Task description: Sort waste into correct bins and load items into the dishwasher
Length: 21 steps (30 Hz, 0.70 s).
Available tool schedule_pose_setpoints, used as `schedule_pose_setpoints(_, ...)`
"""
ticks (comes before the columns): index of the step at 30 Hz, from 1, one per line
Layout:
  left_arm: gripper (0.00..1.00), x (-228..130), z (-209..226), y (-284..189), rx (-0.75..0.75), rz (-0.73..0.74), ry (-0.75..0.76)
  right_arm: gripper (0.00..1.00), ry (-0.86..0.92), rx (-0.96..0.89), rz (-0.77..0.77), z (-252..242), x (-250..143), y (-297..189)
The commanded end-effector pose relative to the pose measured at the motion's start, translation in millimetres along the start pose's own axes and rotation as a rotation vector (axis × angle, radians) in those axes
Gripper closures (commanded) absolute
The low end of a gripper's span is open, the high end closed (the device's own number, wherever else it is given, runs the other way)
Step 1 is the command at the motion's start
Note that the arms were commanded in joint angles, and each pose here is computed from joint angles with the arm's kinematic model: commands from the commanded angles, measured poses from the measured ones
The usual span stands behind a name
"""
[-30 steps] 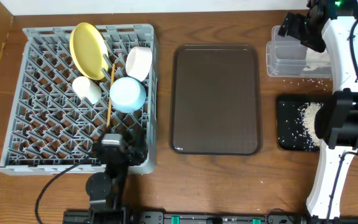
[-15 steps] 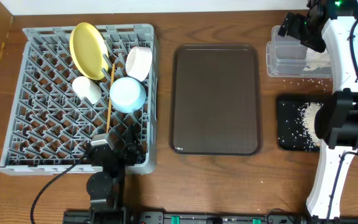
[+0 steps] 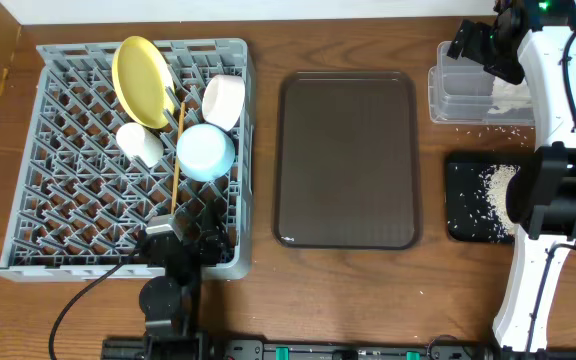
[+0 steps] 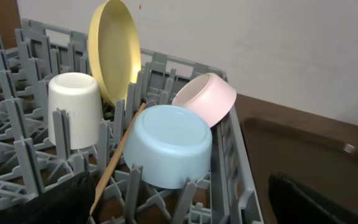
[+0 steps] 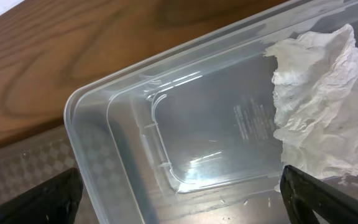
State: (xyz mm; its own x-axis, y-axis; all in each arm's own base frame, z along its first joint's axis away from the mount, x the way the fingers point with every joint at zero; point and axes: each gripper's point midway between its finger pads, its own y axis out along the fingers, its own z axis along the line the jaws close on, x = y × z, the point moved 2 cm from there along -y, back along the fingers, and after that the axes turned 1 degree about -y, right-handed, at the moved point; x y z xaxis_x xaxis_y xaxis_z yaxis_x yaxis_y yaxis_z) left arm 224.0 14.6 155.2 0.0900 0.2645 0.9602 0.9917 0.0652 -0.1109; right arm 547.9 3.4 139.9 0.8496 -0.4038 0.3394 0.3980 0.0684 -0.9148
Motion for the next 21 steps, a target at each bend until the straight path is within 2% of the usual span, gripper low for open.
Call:
schedule_pose_setpoints(1,0.1,-14,5,1,0.023,0.039,0.001,0.01,0.002,0.012,-0.026,7,4,-10)
schedule_pose_setpoints(18,0.1,-14,5,1,0.023,0.039,0.001,0.01,0.002,-0.031,-0.042,1,6,-10)
schedule_pose_setpoints(21,0.1,-14,5,1,0.023,0.039,0.001,0.01,-0.07,-0.075,-0.042,-6,6,-12)
